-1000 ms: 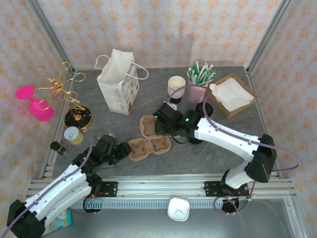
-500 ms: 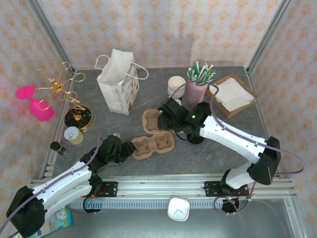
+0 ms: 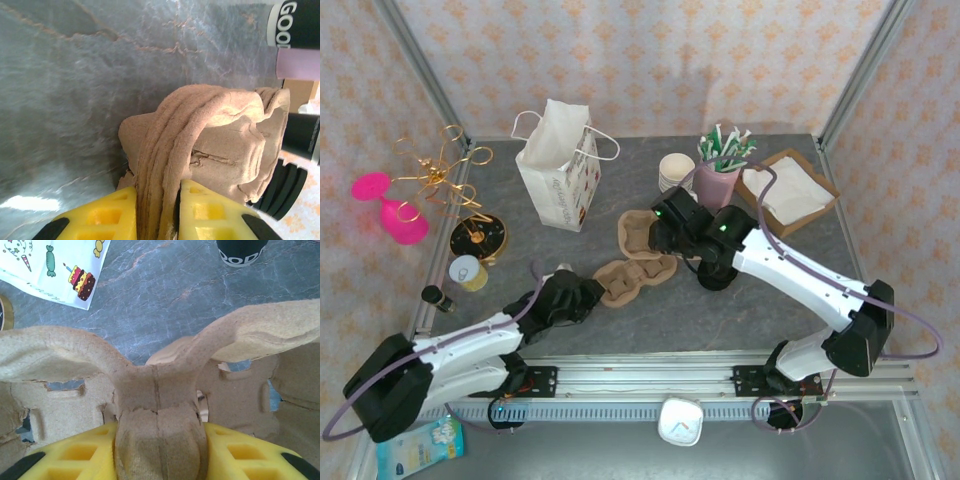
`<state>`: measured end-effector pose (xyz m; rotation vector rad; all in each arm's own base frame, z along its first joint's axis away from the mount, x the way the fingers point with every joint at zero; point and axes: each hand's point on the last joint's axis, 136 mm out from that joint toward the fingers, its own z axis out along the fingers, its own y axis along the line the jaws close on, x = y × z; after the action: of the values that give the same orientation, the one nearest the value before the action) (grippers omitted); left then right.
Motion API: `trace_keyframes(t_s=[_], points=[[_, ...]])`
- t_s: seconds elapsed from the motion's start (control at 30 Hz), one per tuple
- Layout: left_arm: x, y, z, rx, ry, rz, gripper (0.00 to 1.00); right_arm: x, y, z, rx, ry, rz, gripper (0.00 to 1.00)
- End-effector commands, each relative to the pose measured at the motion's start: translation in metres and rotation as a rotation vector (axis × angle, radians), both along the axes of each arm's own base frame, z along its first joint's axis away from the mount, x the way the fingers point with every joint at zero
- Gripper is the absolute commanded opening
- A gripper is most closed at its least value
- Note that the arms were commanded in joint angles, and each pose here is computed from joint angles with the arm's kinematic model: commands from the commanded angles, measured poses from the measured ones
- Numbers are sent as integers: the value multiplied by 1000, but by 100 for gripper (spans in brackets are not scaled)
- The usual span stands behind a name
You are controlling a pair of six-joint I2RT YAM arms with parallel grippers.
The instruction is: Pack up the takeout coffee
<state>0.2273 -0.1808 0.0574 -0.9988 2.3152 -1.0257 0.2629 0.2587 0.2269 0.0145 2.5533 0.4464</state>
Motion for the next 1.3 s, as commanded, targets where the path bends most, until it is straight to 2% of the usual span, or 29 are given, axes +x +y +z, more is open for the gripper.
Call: trace_keyframes(t_s=[0.0,0.37,0.67,0.83,1.0,1.27], points=[[32,-17,31,-57,-98,63,20,4,-11,22,25,-41,-9,42],[79,-91,47,-97,-124,-6,19,18,-47,34,17,-72,-76,41],[108,-135,50,-98,-146,-50,24,30,-64,36,5,-92,-96,41],[107,-128,39,-64,-125,-31,34,31,-63,36,2,-92,-88,41],[105,-118,40,-8,-128,-20,39,32,-63,36,2,-94,-84,40],[89,-88,64,67,-186,-15,50,33,-61,37,-9,-103,-66,40]])
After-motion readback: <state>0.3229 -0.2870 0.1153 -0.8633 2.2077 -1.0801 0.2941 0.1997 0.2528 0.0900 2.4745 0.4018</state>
